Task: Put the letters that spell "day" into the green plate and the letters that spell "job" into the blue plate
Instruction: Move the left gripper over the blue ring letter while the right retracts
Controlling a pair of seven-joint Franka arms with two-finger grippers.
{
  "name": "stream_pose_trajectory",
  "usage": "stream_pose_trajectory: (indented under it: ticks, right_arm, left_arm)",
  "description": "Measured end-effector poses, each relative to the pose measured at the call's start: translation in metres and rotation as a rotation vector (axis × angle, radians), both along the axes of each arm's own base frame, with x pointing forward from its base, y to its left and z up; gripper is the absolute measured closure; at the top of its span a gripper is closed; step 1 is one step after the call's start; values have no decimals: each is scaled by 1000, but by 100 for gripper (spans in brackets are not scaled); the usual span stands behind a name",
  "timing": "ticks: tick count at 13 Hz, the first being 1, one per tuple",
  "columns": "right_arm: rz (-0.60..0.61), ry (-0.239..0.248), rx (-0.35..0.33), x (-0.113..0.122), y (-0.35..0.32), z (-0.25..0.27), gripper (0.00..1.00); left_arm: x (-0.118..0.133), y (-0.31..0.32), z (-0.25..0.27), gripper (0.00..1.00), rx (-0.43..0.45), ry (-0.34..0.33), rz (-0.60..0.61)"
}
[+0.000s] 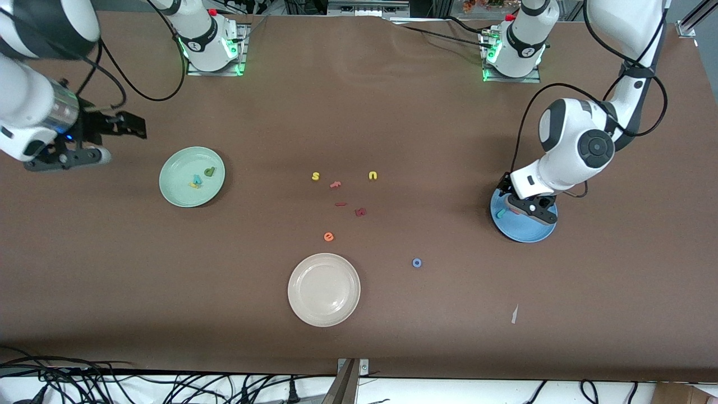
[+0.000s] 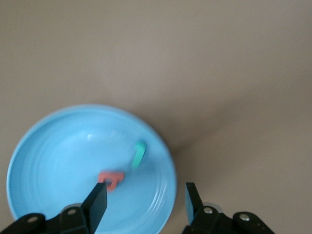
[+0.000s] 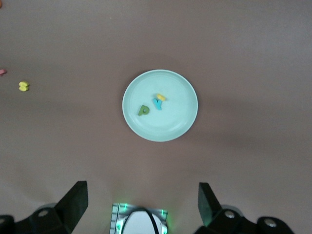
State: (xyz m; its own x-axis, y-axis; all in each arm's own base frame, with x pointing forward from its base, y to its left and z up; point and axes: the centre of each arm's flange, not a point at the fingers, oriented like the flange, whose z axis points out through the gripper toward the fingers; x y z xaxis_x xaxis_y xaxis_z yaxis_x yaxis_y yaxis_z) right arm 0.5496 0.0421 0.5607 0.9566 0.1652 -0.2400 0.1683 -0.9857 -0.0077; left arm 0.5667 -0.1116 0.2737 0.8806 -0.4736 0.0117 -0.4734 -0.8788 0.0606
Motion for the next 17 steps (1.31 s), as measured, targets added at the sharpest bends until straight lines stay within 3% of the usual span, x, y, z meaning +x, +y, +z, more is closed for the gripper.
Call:
stream_pose_trajectory:
  ticks: [2,5,6,8,10,13,17]
  right_arm:
    - [19,-7,7,-3,4,17,0]
    - [23,-16,1,3,7,17,0]
    - [16,-37,-8,14,6,19,0]
    - [0,-106,-16,49,-1,27,0]
    - [-23,-134,-3,70,-21,30,0]
    - [-58,-120,31,65,-50,40,0]
    - [-102,-237,31,39,-51,42,0]
  left_arm:
    - [25,-44,9,26,-12,-74,-57]
    - [53,-112,-7,22,-84,-104,-53]
    - [59,-130,-16,21,-115,-114,-40]
    - [69,-151,-31,2,-144,-163,-31]
    - [78,-165,-35,1,-151,-196,-43]
    - [99,-185,-24,1,-164,-256,-61]
    - [102,-204,-53,1,-159,-275,-59]
